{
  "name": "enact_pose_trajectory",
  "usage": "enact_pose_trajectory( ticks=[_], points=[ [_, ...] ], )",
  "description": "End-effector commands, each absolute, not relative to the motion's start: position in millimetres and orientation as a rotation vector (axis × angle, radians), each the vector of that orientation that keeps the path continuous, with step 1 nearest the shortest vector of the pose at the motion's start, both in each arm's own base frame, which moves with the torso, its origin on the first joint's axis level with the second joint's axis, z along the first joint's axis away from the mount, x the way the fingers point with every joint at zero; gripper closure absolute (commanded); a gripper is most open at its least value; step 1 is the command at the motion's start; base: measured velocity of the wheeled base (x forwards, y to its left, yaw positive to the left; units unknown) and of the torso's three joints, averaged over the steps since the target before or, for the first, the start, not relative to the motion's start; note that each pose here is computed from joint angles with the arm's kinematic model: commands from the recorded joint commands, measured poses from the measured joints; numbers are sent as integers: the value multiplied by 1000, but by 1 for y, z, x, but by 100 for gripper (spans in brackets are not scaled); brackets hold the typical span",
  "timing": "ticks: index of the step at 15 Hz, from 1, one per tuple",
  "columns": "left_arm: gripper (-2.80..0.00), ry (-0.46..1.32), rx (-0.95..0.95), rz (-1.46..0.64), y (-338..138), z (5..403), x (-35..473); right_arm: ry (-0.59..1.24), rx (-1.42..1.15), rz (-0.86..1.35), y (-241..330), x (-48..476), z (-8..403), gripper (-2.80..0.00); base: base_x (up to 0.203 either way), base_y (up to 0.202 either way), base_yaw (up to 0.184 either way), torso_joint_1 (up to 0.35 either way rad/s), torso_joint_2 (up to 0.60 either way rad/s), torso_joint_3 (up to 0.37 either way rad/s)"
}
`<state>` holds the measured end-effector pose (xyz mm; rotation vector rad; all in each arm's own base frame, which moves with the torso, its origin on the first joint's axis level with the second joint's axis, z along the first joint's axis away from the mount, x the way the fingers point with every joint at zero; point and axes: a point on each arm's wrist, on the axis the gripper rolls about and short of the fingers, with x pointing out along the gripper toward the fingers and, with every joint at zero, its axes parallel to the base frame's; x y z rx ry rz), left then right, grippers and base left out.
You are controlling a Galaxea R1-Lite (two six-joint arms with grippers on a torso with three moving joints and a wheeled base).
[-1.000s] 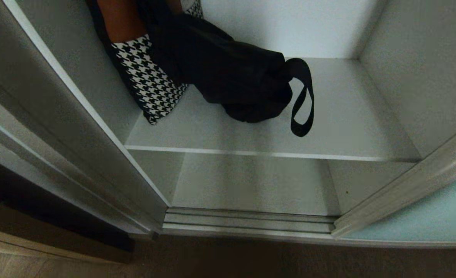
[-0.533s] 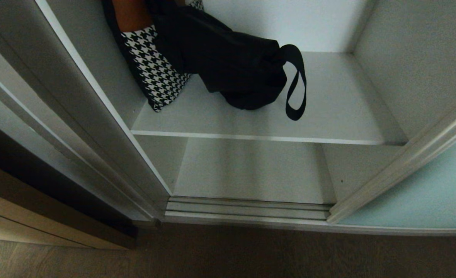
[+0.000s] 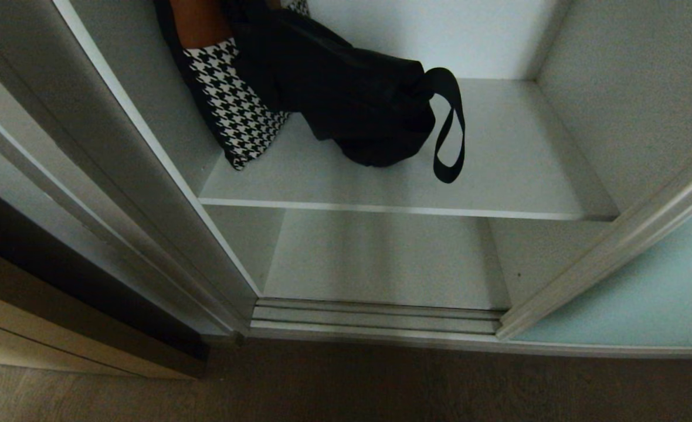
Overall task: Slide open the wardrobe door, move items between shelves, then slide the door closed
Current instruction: Close the door
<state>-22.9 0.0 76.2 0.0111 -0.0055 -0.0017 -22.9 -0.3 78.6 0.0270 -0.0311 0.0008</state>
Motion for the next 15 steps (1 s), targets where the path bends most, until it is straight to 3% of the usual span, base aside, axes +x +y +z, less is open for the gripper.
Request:
enact_pose_trajectory(
  ticks=[1, 5, 15],
  points=[
    [0, -5, 11, -2, 0, 76, -23, -21, 25, 0, 0, -23, 78, 0, 0, 0, 0, 0, 0, 0],
    [0, -4, 12, -2, 0, 76, -23, -28, 2, 3, 0, -25, 88, 0, 0, 0, 0, 0, 0, 0],
    [0, -4, 11, -2, 0, 76, -23, -198, 90, -28, -1, -10, 293, 0, 0, 0, 0, 0, 0, 0]
  ],
)
